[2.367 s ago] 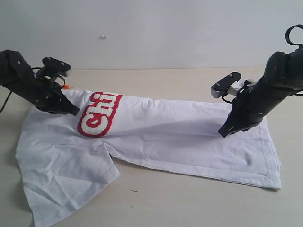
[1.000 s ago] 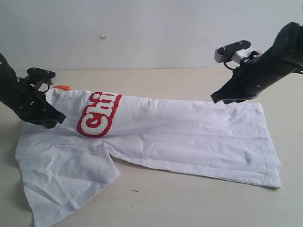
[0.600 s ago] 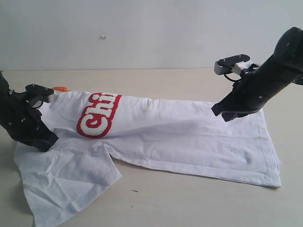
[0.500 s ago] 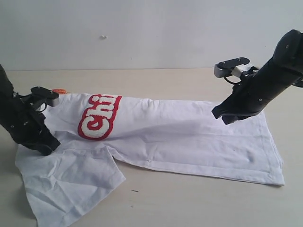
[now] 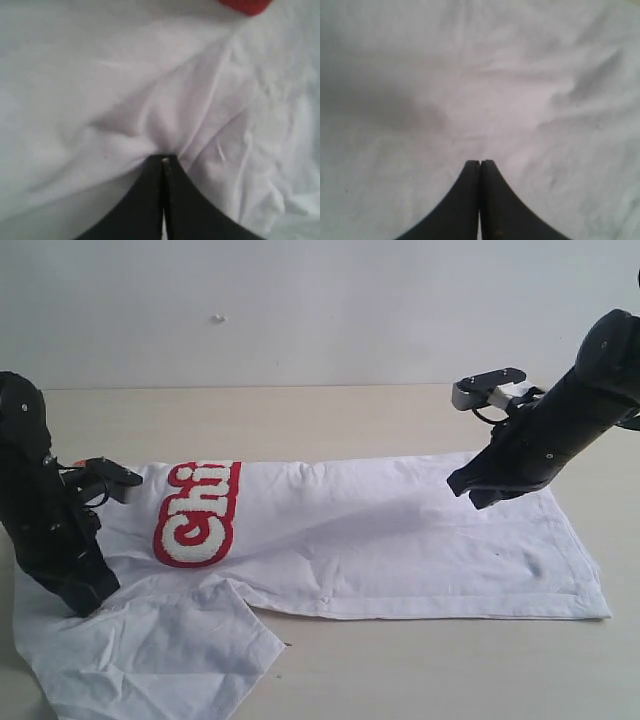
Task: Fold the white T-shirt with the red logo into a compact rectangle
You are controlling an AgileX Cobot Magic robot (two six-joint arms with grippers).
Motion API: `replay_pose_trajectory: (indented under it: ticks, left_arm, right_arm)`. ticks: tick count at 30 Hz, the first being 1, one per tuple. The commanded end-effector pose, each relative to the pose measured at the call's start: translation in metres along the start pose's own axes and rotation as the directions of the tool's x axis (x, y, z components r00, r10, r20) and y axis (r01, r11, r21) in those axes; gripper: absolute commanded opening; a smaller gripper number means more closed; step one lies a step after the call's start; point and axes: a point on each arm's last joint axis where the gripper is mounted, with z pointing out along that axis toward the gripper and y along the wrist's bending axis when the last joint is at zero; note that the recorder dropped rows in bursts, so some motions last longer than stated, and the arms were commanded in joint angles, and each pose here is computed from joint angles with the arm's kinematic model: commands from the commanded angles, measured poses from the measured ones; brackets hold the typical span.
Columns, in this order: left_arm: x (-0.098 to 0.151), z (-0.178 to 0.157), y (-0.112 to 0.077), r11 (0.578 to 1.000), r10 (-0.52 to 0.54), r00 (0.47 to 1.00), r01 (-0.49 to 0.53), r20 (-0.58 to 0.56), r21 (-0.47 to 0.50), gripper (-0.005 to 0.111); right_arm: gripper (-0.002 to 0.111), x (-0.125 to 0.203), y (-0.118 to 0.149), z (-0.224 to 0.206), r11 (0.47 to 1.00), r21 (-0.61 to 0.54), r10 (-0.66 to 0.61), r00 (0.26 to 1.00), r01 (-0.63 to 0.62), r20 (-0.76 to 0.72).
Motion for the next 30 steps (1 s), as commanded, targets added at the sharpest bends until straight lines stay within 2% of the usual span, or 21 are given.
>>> replay_pose_trajectory:
  ticks: [1,6,12,16,21,24,26,30]
  left_arm:
    - [-0.001,-0.015,0.003,0.997,0.008,0.996,-0.001,0.086,-0.077,0.000]
    - [-0.006,-0.048,-0.002,0.992,0.040,0.966,-0.007,0.254,-0.129,0.000]
    - [-0.009,-0.083,-0.028,0.998,0.060,0.900,-0.060,0.431,-0.012,0.000]
    - [-0.008,-0.077,-0.051,0.988,0.135,0.906,-0.155,0.400,0.017,0.000]
    - [-0.010,-0.068,-0.093,0.956,0.291,0.894,-0.286,0.340,-0.068,0.000]
    - [-0.010,-0.076,-0.114,0.944,0.330,0.878,-0.317,0.345,-0.096,0.000]
    - [-0.008,-0.078,-0.126,0.939,0.340,0.878,-0.333,0.335,-0.080,0.000]
    - [-0.004,-0.065,-0.156,0.917,0.396,0.870,-0.394,0.295,-0.070,0.000]
  right_arm:
    - [0.000,0.000,-0.001,0.000,1.000,0.003,0.008,1.000,-0.008,0.008]
    - [0.000,0.000,-0.001,0.000,1.000,0.008,0.001,1.000,-0.001,0.005]
    - [0.000,0.005,-0.011,0.004,0.993,0.110,0.056,0.998,-0.052,-0.037]
    - [0.000,0.011,-0.018,0.015,0.984,0.158,0.092,0.992,-0.078,-0.084]
    - [0.000,0.015,-0.021,0.024,0.982,0.174,0.097,0.990,-0.079,-0.100]
    - [0.000,0.012,-0.021,0.023,0.976,0.184,0.132,0.989,-0.117,-0.068]
    - [0.000,0.012,-0.022,0.023,0.975,0.186,0.133,0.989,-0.119,-0.061]
    - [0.000,0.011,-0.022,0.023,0.975,0.187,0.132,0.990,-0.119,-0.055]
